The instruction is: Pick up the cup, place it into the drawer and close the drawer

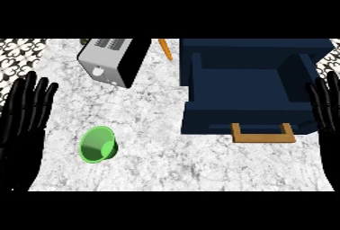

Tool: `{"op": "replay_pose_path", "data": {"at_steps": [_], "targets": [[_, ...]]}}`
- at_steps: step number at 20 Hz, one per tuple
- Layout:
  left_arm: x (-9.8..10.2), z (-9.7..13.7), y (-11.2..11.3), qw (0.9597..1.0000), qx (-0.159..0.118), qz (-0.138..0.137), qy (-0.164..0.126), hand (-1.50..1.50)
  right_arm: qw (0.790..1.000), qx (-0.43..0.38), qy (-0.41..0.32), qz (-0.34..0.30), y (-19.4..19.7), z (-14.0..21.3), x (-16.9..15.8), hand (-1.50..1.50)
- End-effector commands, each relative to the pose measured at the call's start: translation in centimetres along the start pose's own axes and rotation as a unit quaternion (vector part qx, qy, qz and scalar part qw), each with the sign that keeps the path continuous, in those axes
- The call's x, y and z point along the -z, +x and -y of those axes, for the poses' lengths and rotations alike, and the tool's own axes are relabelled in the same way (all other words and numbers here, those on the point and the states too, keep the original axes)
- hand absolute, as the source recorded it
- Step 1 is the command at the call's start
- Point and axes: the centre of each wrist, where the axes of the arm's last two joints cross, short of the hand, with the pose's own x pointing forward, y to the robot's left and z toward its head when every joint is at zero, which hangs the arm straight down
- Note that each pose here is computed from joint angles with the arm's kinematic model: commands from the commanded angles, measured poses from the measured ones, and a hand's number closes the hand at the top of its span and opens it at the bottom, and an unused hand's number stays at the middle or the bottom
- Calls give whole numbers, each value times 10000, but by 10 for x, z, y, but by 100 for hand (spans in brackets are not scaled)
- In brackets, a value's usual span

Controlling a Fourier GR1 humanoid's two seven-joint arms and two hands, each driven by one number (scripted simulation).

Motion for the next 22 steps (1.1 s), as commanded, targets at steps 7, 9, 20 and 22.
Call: {"op": "replay_pose_path", "data": {"at_steps": [7,9,20,22], "targets": [[-6,34,-11,9653,177,-502,2558,-150,9947,848,433,-377,-5,-27,3,-150],[1,48,-12,9582,146,-550,2803,-150,9939,943,448,-346,-9,-31,1,-150],[14,78,-35,9550,285,-482,2912,-150,9949,908,296,-334,-12,-17,33,-150],[14,90,-40,9538,307,-485,2950,-150,9939,944,404,-405,-21,-21,18,-150]]}}
